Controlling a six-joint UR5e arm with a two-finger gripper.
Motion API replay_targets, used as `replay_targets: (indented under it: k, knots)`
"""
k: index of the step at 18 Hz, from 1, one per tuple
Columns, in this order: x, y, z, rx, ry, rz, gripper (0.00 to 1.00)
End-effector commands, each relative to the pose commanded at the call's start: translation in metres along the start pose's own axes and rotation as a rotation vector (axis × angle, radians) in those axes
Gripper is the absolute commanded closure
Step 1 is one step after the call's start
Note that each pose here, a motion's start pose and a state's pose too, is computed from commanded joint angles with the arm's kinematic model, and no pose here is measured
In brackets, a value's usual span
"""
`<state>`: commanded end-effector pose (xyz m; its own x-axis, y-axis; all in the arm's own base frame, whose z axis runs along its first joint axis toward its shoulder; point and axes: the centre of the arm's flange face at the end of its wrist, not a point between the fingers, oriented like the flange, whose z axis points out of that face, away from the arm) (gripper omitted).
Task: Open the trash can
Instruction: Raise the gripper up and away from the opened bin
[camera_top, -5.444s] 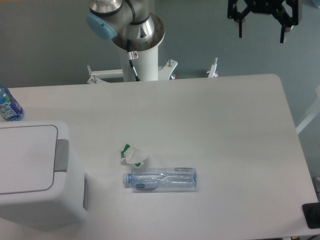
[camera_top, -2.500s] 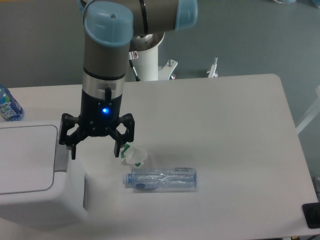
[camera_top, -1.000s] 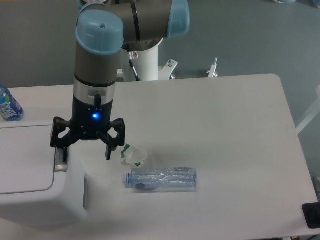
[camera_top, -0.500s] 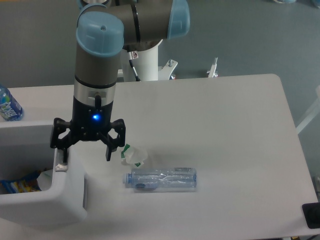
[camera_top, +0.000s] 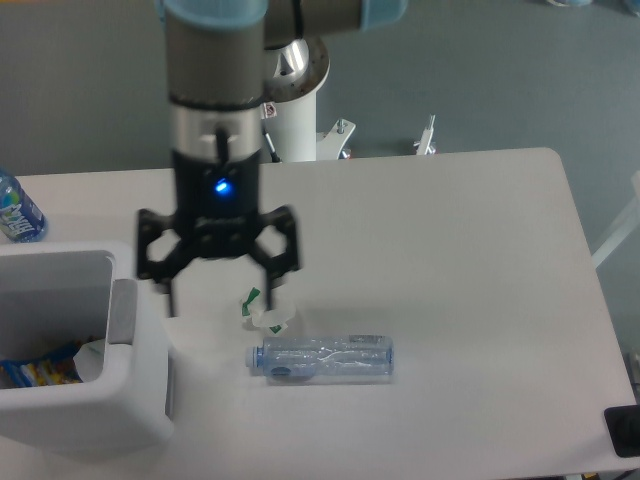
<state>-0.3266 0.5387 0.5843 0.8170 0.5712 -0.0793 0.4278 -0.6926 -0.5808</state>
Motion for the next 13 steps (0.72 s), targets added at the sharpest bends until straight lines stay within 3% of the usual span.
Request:
replay_targets:
  k: [3,8,13]
  knots:
    - [-0.037,0.014,0.003,-0.131,-0.092,0.204,0.00]
    - [-0.105,0.037,-0.001,-0.274,-0.090,0.493,0.00]
    - [-0.157,0.062,-0.012,-0.317,-0.097,0.577,0.00]
